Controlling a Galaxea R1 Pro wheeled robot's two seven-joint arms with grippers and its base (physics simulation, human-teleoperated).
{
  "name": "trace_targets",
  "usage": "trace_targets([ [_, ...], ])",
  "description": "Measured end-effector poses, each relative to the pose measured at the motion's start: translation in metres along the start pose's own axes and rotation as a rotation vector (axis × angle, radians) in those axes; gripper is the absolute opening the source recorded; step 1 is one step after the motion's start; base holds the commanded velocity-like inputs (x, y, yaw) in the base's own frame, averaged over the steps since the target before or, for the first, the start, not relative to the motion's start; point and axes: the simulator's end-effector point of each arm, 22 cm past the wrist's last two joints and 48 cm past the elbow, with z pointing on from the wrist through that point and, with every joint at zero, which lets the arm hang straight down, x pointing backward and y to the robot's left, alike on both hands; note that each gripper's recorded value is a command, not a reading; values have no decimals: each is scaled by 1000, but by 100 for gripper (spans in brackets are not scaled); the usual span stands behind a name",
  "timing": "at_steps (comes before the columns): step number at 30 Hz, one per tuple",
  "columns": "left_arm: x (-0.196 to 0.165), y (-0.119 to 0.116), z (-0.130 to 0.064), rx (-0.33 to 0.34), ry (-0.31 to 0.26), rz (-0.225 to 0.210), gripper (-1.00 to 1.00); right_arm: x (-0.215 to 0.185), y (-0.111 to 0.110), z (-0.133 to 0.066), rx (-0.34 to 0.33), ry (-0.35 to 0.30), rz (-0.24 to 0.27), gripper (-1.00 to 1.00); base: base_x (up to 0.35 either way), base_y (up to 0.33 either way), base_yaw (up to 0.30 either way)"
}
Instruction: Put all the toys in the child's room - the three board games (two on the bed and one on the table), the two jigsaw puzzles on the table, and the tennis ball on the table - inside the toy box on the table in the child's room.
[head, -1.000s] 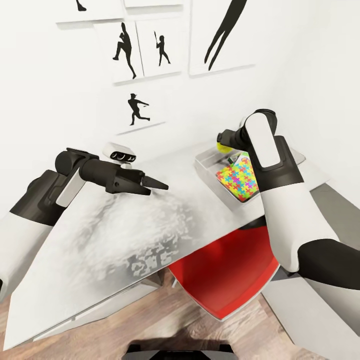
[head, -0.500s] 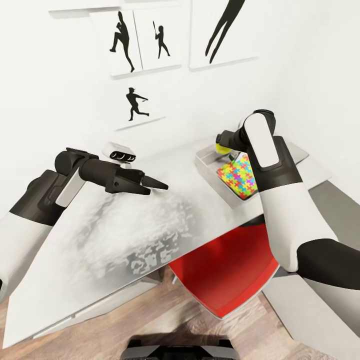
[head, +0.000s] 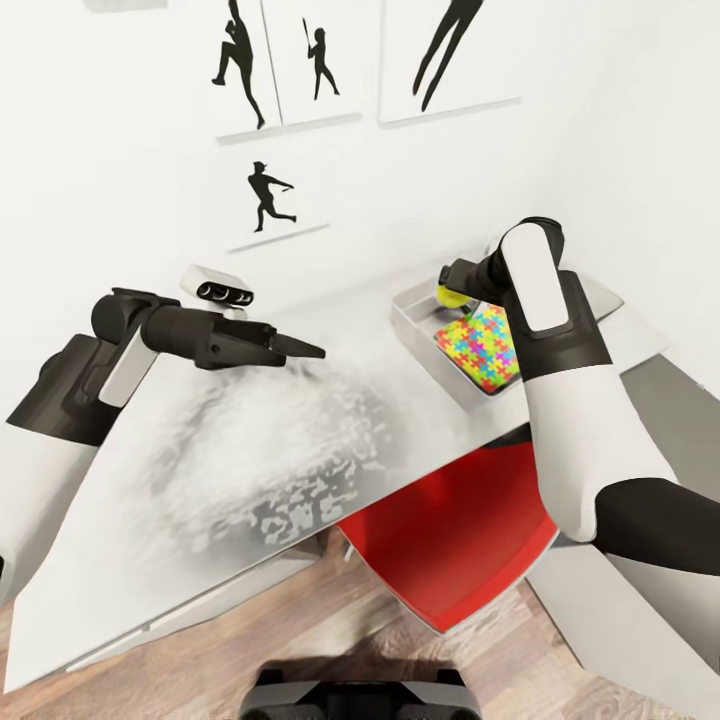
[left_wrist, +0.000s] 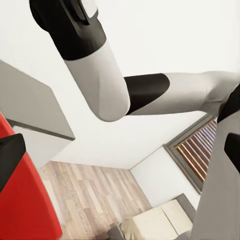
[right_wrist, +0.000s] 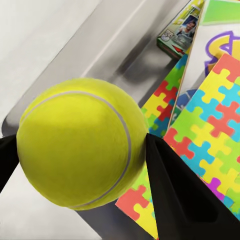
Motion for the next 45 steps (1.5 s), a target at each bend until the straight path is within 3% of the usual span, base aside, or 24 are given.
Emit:
trace_targets([
  [15, 6, 13, -4, -1, -10, -21, 100, 9, 2, 12, -4, 13, -3, -100, 0, 0, 0],
  [28, 8, 16, -4, 0, -11, -27, 100, 8, 15, 8, -62, 12, -15, -100, 0, 0, 0],
  [29, 8, 16, -4, 0, -11, -27, 100, 8, 15, 8, -62, 12, -15, 100, 0, 0, 0],
  [45, 8, 17, -4, 1, -9, -28, 100, 6, 8, 9, -52, 10, -9, 100, 0, 0, 0],
])
